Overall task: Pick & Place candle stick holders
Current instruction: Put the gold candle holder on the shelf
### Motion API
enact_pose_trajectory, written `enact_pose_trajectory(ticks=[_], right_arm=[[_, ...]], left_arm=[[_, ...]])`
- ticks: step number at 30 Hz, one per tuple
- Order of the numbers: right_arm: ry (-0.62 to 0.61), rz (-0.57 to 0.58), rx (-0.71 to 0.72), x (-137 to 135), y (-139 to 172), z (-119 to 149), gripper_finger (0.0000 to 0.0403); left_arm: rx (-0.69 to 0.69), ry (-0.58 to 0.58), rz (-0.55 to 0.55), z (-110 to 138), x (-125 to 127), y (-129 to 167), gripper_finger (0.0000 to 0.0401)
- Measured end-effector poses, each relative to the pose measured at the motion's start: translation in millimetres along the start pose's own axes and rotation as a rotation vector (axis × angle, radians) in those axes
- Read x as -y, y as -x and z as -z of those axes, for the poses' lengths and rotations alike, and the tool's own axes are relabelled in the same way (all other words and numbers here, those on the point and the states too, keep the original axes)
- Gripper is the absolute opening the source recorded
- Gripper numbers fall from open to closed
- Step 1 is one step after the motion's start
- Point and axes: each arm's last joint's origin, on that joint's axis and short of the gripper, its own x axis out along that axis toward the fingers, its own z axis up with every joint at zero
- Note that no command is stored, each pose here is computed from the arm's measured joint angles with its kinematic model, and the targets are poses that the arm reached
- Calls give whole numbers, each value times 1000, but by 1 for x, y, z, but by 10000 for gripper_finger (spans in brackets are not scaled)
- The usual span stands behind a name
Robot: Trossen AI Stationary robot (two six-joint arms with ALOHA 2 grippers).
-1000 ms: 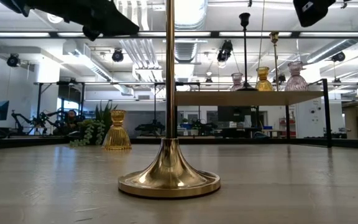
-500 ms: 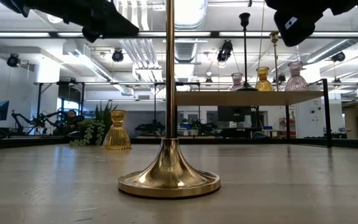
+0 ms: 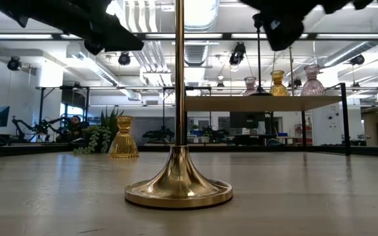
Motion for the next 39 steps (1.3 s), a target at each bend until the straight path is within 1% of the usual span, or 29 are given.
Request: enact_pose_trajectory(ticks=[6,11,14,16,18,21,24,25,26,29,31,33,36,39], right_arm=[[18,12,-27,-7,-29,-3,157],[15,-11,-7,-17,-50,-14,141],[38,-16,-2,-20,-59,-18,129],[49,-24,-22,-20,-63,-19,122],[32,-53,-25,-19,-67,-24,113],[23,-82,-21,-15,-70,-29,90],[46,-108,-22,-12,-71,-32,37],[56,-113,-18,-12,-71,-32,24],[59,-123,-20,-12,-70,-33,20],[94,-118,-37,-11,-64,-37,14],[95,-97,-58,-8,-57,-46,13],[86,-49,-49,-4,-52,-62,13],[83,62,-27,5,-42,-83,13],[78,111,14,13,-34,-100,13]], left_arm=[[-14,22,0,6,0,0,88],[-23,8,0,8,0,0,88],[-21,8,0,8,0,0,88],[-21,7,0,8,0,0,88],[-20,8,0,8,0,0,88],[-13,21,0,7,0,0,88],[-20,50,9,8,1,-1,88],[-27,60,14,9,1,-1,88],[-34,74,24,10,1,-1,88],[-52,114,94,12,4,-1,88],[-53,133,165,14,6,-2,88],[-46,150,239,15,9,-2,88],[-11,167,355,14,14,-4,88],[17,173,443,14,19,-8,88]])
